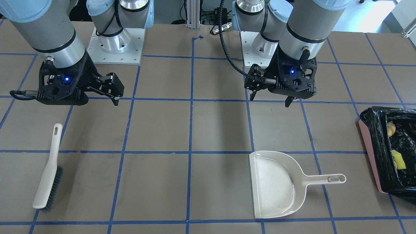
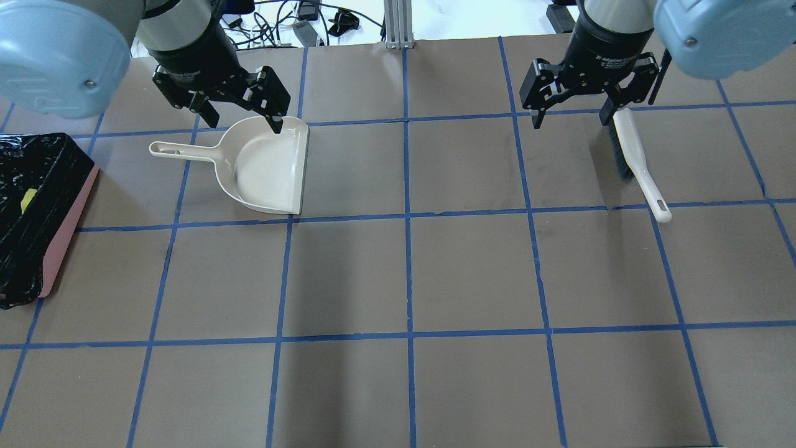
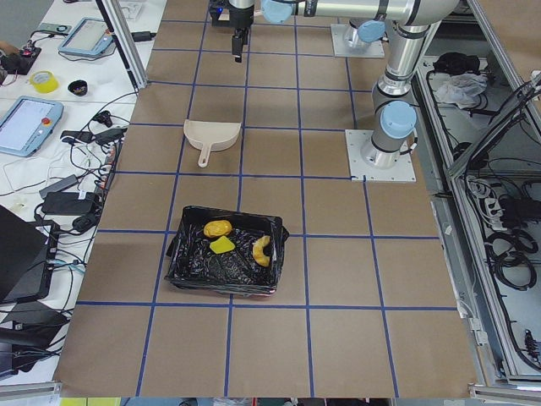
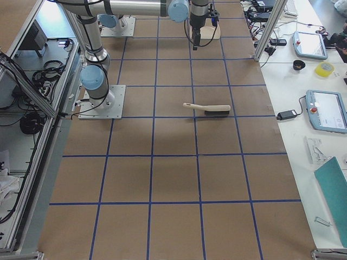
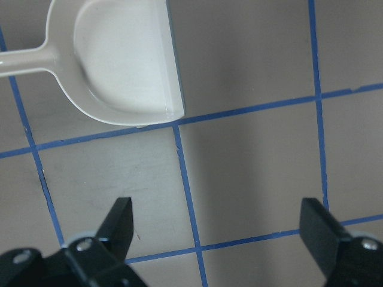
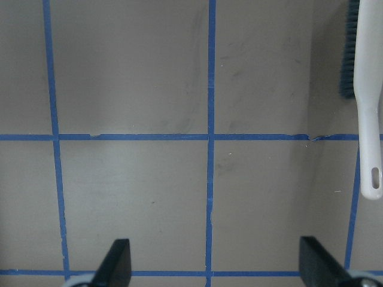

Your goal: Sweep and dump trash into bin

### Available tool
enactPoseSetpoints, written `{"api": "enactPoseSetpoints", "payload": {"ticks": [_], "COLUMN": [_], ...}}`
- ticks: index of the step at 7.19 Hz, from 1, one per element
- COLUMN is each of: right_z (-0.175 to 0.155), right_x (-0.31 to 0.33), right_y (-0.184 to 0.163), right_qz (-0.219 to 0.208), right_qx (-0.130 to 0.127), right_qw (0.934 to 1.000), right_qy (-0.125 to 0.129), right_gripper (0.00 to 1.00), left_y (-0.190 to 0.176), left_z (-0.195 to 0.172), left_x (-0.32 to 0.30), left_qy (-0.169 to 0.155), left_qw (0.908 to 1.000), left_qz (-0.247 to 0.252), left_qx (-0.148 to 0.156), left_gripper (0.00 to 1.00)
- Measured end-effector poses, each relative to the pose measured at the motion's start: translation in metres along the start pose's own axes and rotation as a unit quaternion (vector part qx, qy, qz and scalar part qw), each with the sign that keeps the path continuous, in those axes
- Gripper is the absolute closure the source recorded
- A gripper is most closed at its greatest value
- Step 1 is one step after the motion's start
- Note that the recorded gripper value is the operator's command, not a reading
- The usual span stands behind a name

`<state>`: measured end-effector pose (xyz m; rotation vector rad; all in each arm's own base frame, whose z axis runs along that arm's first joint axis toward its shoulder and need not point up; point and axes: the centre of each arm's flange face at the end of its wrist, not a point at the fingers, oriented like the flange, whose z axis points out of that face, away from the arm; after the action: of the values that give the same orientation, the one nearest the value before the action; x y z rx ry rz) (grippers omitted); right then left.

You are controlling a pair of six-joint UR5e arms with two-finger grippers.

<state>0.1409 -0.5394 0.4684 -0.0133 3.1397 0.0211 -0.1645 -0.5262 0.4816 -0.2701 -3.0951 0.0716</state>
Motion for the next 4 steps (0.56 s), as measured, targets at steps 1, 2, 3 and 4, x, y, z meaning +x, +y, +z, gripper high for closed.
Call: {"api": "enactPoseSetpoints", "payload": {"ticks": [1, 2, 3, 4], "right_z": [-0.0004, -0.0006, -0.0005, -0.0006], "right_x": [-0.0001, -0.0004, -0.0003, -0.0002], "right_y": [0.0, 0.0, 0.0, 0.0], "right_qz": [0.0, 0.0, 0.0, 0.001], "right_qx": [0.0, 0.001, 0.0, 0.0], "right_qw": [1.0, 1.0, 1.0, 1.0], "right_qy": [0.0, -0.001, 0.0, 0.0], "right_gripper": [0.0, 0.0, 0.0, 0.0], "left_y": [0.0061, 0.0096, 0.0113, 0.0116], "left_z": [0.0053, 0.007, 0.0073, 0.0078], "left_x": [-0.0027, -0.0065, -0.0098, -0.0117], "left_qy": [-0.001, -0.008, -0.015, -0.018], "left_qw": [1.0, 0.9999, 0.9998, 0.9997], "left_qz": [-0.002, -0.006, -0.01, -0.012], "left_qx": [-0.007, -0.009, -0.01, -0.01], "left_gripper": [0.0, 0.0, 0.0, 0.0]}}
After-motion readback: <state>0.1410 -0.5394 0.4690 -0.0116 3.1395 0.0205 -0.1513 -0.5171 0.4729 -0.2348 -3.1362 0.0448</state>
